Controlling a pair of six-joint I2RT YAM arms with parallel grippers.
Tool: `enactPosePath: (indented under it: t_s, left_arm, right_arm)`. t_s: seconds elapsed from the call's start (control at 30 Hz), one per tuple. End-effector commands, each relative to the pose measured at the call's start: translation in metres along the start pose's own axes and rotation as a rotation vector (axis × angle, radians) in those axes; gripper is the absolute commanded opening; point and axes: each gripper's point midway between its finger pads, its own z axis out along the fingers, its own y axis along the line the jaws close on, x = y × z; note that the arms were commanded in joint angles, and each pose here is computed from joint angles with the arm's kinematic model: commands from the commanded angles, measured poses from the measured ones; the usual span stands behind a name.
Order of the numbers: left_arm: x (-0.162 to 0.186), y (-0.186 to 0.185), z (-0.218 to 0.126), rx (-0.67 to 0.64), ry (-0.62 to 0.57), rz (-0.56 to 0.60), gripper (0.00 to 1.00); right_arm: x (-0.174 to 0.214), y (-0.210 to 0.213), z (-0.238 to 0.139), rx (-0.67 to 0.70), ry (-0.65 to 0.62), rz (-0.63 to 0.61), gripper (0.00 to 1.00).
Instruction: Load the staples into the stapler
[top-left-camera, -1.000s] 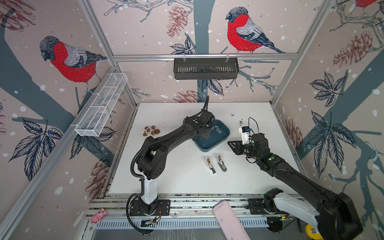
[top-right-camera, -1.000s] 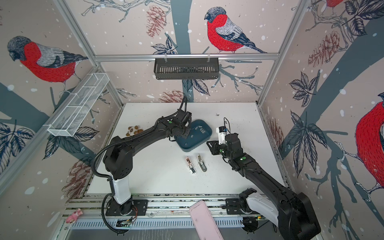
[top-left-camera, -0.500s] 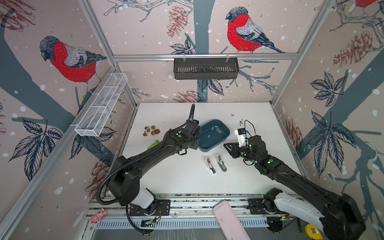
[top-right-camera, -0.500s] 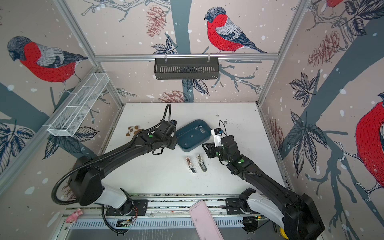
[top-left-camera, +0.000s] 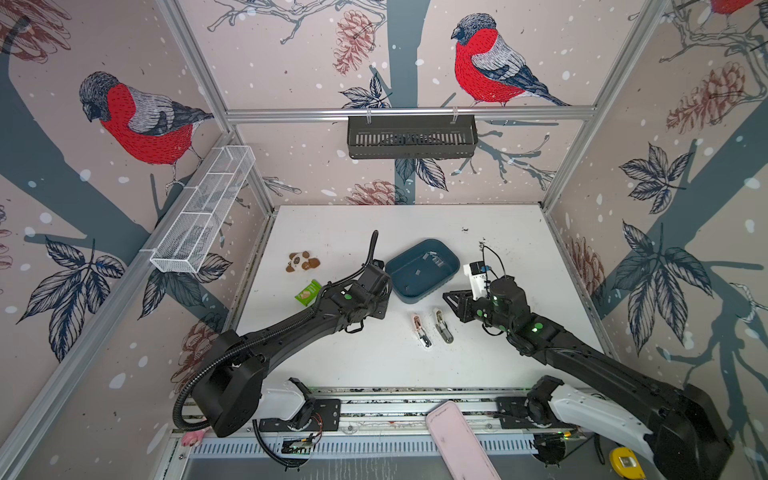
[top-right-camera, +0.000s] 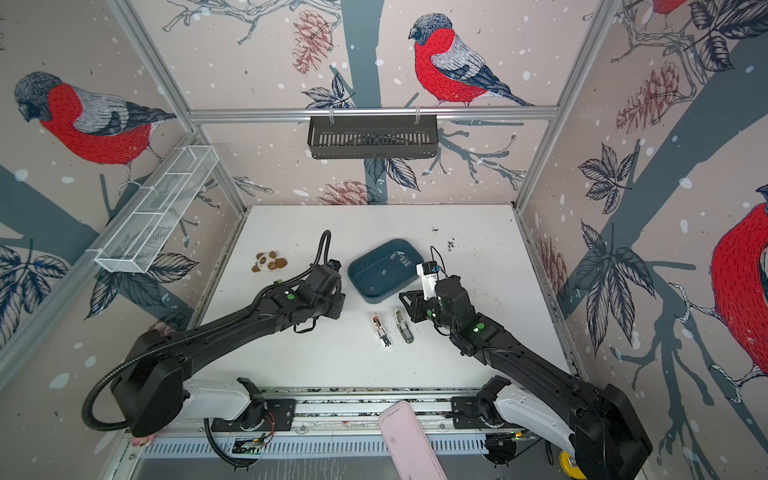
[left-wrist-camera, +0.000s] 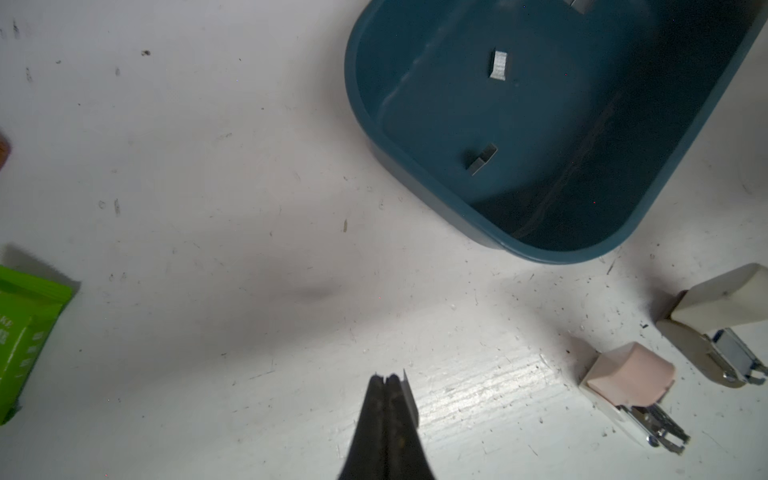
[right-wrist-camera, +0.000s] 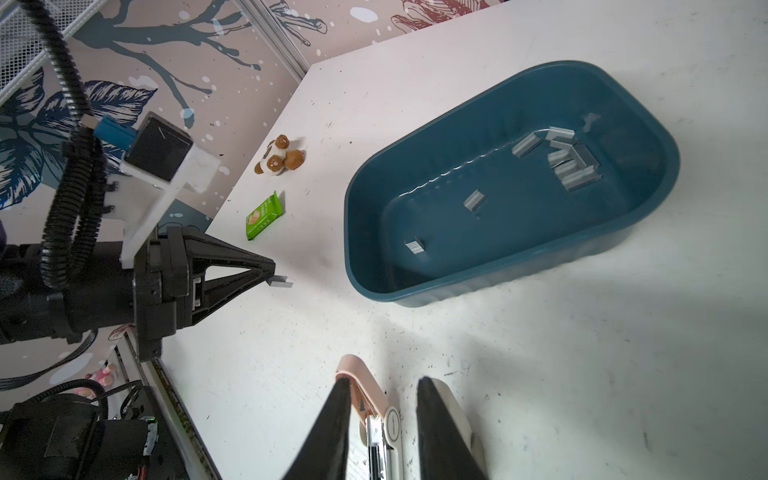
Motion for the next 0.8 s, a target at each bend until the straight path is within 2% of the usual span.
enactPosePath:
  t_s: [0.0,0.4,0.47,0.53,0.77]
  left_arm:
    - [-0.009,0.0,0.006,-0.015,-0.069,-0.054,0.0]
    - [0.026,-0.004,0.023,-0.027,-0.057,-0.08,0.01]
    - [0.033,-0.006,0.023,-0.018,-0.044,-0.086,0.15]
    - [0.039,-0.006,0.022,-0.014,-0.037,-0.094,0.24]
    - [0.054,-0.002,0.018,-0.015,-0.003,-0.119,0.32]
  right_arm:
    - [-0.001,-0.002,0.001,0.008,-0.009,-0.006,0.29]
    - [0.007,-0.003,0.004,0.003,0.011,-0.011,0.29]
    - [0.007,-0.004,0.004,0.005,0.012,-0.012,0.29]
    - [0.008,-0.004,0.004,0.004,0.013,-0.011,0.29]
    - [0.01,-0.005,0.004,0.004,0.015,-0.011,0.29]
